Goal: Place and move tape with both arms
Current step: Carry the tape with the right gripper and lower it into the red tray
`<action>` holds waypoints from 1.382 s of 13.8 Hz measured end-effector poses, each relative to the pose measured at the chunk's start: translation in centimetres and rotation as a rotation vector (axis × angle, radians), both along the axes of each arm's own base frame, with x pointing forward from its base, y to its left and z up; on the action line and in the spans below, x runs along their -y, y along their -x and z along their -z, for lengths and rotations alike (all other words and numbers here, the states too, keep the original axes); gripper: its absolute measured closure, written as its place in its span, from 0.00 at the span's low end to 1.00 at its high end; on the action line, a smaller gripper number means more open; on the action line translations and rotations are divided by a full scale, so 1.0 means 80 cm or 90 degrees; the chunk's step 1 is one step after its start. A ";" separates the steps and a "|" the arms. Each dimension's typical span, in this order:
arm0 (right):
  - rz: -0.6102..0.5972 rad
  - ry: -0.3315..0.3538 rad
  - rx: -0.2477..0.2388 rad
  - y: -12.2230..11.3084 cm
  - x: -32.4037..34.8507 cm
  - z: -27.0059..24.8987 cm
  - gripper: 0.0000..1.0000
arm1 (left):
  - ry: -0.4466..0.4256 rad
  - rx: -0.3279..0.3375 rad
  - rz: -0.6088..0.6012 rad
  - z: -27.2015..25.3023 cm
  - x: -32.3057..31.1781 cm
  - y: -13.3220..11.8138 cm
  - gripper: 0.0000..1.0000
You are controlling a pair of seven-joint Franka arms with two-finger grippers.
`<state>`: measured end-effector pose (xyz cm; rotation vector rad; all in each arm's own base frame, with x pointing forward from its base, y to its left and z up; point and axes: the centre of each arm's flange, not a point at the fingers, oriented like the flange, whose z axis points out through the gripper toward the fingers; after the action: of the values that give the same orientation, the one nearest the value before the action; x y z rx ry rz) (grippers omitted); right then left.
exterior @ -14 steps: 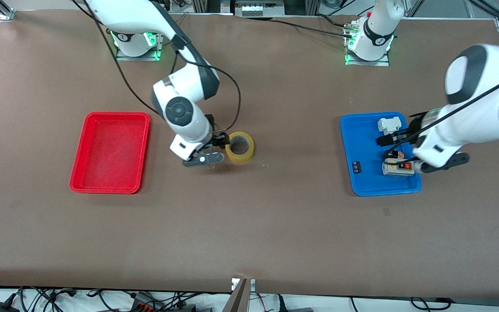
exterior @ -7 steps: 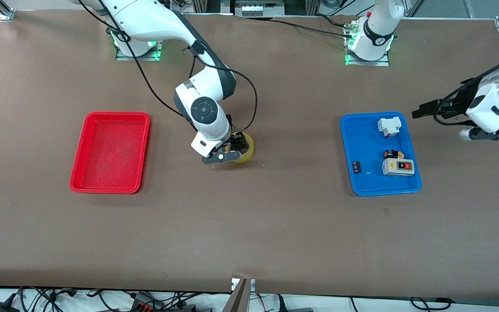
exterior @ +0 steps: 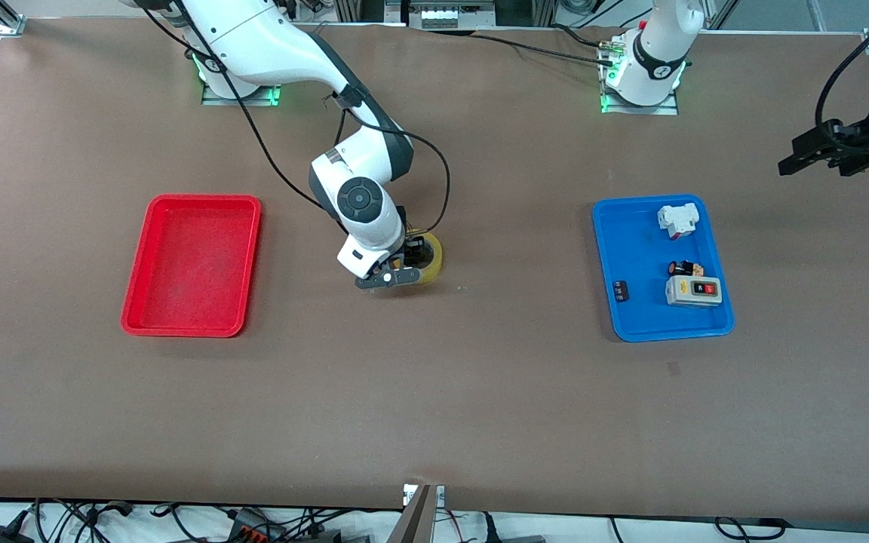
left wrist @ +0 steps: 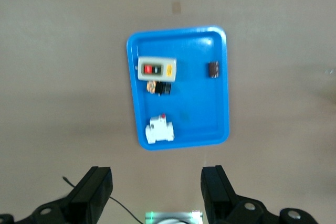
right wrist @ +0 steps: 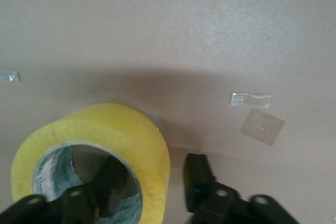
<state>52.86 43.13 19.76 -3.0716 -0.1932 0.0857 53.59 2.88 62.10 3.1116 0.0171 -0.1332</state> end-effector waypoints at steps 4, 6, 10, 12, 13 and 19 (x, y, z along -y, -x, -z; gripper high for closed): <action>0.017 -0.002 0.011 -0.013 0.006 -0.008 0.75 | -0.009 0.006 0.006 -0.008 0.009 -0.046 0.00; 0.037 -0.005 0.023 -0.037 0.025 -0.029 0.75 | -0.011 -0.009 0.005 -0.003 0.007 -0.054 0.00; 0.101 0.017 -0.018 -0.120 0.202 -0.136 0.75 | -0.010 -0.035 0.004 -0.008 0.005 -0.042 0.00; 0.114 0.023 -0.039 -0.138 0.329 -0.156 0.75 | -0.007 -0.041 0.009 -0.009 0.002 -0.032 0.00; 0.114 0.035 -0.052 -0.133 0.382 -0.148 0.75 | -0.005 -0.042 0.011 -0.009 -0.002 -0.025 0.00; 0.110 0.100 -0.087 -0.050 0.559 -0.053 0.75 | 0.005 -0.028 0.010 -0.010 -0.017 0.017 0.00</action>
<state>56.84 -1.59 23.97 -3.2055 0.0912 0.3151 52.25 4.23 62.89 3.1013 -0.0080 -0.2021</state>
